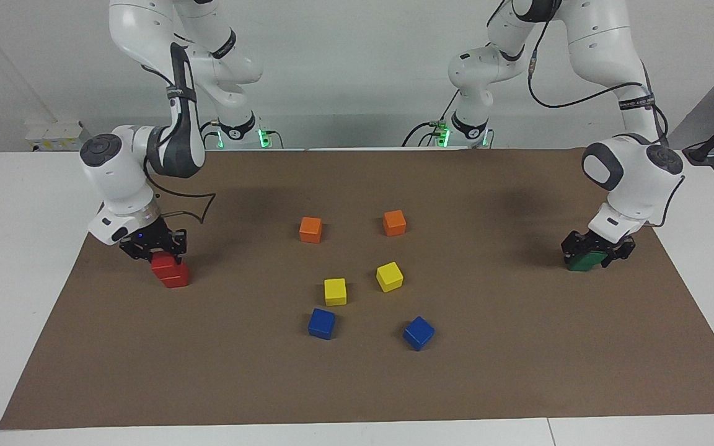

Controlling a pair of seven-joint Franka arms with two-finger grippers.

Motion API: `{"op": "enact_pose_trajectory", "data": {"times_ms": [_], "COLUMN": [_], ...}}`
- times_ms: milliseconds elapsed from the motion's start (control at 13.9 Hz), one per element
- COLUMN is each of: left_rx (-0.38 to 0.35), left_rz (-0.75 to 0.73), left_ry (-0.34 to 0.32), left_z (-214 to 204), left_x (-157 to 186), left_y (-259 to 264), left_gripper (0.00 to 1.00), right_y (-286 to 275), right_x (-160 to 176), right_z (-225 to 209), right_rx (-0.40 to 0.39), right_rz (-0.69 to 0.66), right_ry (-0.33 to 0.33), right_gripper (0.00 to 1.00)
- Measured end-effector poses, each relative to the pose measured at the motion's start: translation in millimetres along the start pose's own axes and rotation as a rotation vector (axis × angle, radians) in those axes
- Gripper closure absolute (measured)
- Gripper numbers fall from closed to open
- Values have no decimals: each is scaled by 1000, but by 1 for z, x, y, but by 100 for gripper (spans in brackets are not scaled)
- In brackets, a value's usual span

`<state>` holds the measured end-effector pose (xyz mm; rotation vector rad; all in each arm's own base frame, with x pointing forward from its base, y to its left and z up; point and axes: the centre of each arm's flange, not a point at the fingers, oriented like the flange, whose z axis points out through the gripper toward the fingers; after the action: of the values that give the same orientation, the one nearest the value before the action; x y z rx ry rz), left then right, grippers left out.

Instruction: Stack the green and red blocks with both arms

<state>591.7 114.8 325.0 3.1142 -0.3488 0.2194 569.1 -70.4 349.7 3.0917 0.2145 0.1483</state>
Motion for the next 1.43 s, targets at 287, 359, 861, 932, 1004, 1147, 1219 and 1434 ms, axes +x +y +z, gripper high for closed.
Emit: {"op": "enact_pose_trajectory", "data": {"times_ms": [287,359,861,932,1004,1147,1219,1434], "left_rx": [-10,-16,-40,-37,-34,-28,-24,-19], "left_rz": [1,2,9,9,2,-37,-65,-123], "left_ry": [-17,-28,-68,-61,-57,-50,-43,-38], "left_z": [-15,-24,-95,-111,-126,-154,-166,-203], "left_x": [10,15,40,41,40,36,33,24], "left_y": [-3,-5,-12,-12,-11,-7,-4,7], "left_gripper": [0,0,0,0,0,0,0,0], "right_y": [-3,-5,-6,-6,-6,-6,-6,-6], "right_x": [1,1,1,1,1,1,1,1], "right_z": [0,0,0,0,0,0,0,0], "right_rx": [1,1,1,1,1,1,1,1], "right_rz": [-5,-7,-2,-2,-2,-2,-2,-2], "right_ry": [0,0,1,1,1,1,1,1], "right_gripper": [45,45,45,45,45,45,45,45]}}
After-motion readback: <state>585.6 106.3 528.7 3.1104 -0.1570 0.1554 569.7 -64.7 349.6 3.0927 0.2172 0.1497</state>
